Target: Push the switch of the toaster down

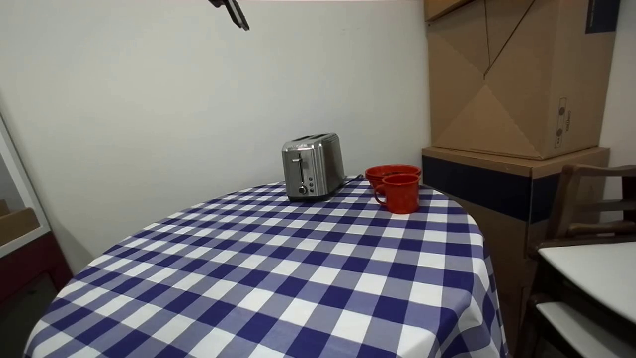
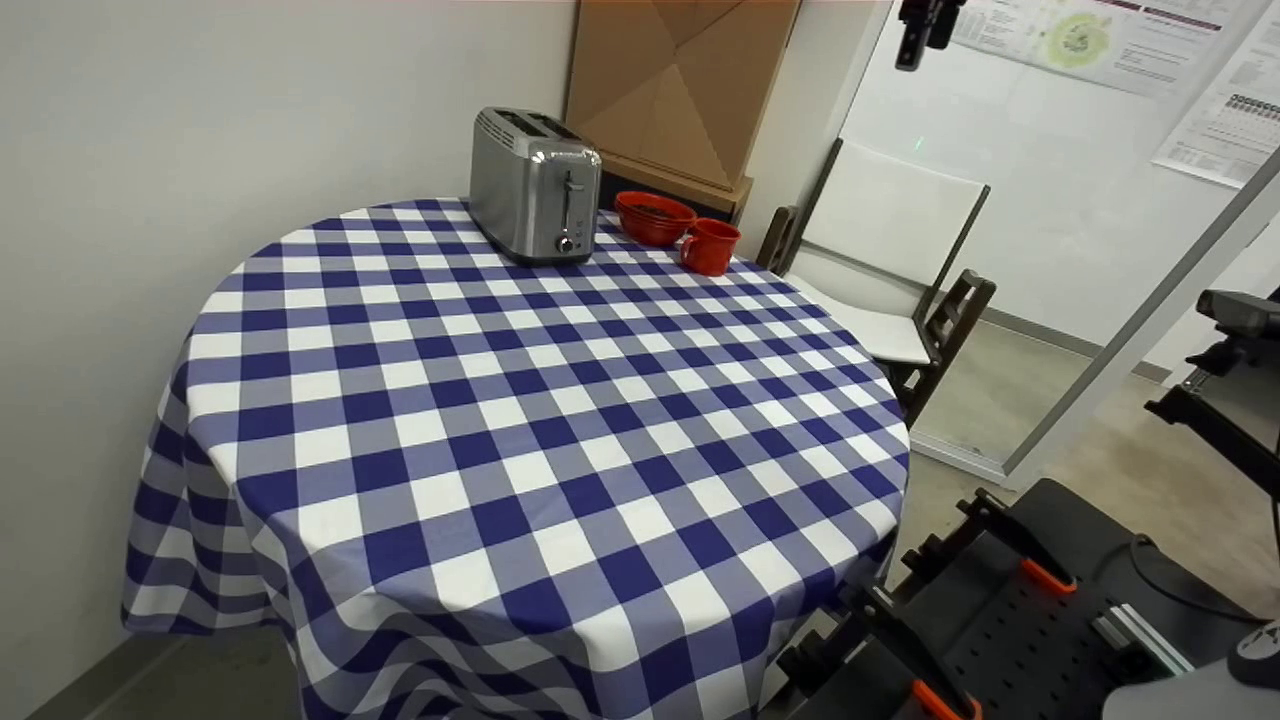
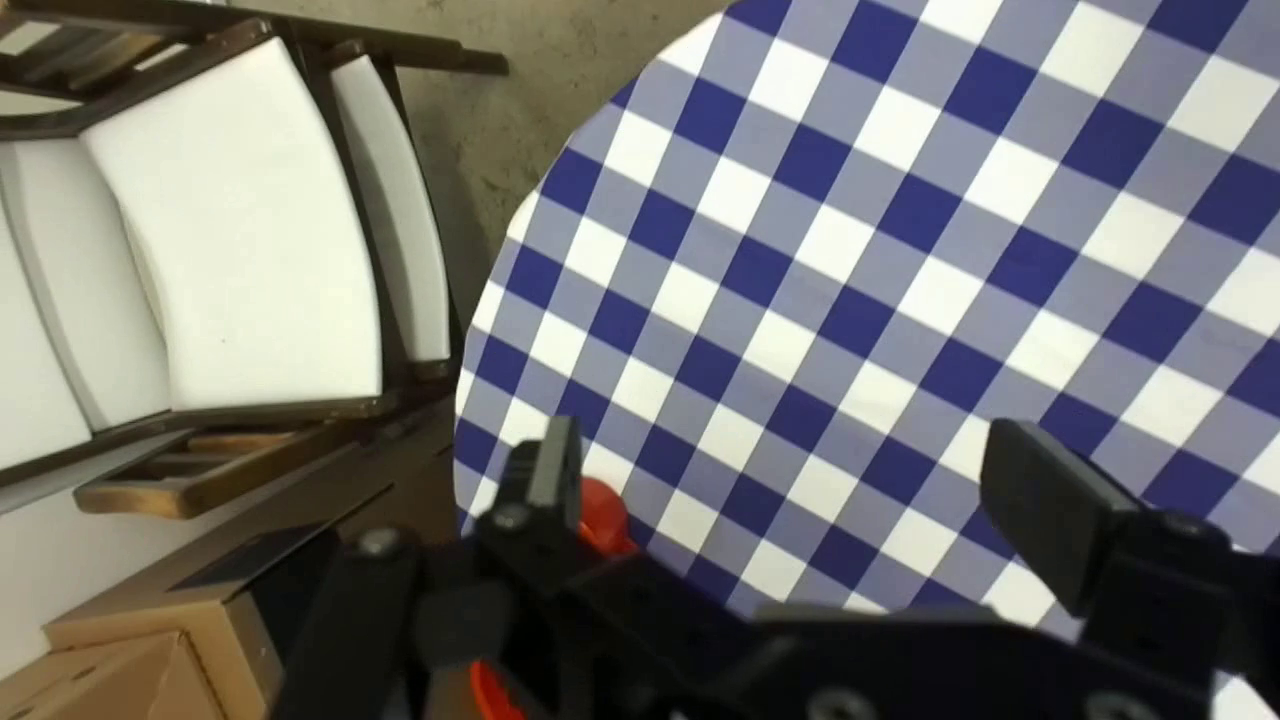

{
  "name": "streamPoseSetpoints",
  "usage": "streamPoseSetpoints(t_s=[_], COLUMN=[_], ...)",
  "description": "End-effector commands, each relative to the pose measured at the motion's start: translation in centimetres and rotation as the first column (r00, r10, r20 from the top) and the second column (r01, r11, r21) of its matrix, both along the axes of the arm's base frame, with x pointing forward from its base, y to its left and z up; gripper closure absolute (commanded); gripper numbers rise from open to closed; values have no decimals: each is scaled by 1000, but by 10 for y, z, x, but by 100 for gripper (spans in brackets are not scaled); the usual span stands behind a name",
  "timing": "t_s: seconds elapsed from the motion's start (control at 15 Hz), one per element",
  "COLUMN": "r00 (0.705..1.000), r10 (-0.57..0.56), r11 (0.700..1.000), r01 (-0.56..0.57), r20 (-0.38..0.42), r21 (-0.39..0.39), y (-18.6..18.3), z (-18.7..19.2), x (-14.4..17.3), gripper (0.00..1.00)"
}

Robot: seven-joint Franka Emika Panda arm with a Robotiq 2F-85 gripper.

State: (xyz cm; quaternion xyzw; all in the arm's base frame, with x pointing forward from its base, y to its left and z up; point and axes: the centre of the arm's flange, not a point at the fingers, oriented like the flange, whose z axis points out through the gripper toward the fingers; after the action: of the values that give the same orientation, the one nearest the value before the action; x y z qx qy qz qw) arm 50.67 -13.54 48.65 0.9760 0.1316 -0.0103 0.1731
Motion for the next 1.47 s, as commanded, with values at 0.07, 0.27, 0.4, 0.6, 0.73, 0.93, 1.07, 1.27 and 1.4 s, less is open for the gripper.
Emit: streamPoseSetpoints(t_s=[0.07, 0.27, 0.4, 0.6, 0.73, 0.93, 1.07, 1.27, 1.4], r00=[987, 970, 964, 961, 960, 958, 957, 961, 964], r10=[12, -8, -17, -18, -18, -16, -13, -13, -13], r11=[1000, 999, 999, 998, 997, 997, 997, 997, 997], r01=[-13, -1, 3, -1, -3, -6, -8, -8, -7], r20=[163, 241, 264, 277, 279, 287, 289, 275, 266], r21=[10, 37, 53, 68, 75, 77, 73, 75, 75], y=[17, 32, 43, 60, 72, 87, 96, 107, 114], z=[-6, -16, -25, -35, -40, -50, -61, -80, -93], x=[66, 96, 114, 137, 151, 169, 182, 202, 214], gripper=[0, 0, 0, 0, 0, 0, 0, 0, 0])
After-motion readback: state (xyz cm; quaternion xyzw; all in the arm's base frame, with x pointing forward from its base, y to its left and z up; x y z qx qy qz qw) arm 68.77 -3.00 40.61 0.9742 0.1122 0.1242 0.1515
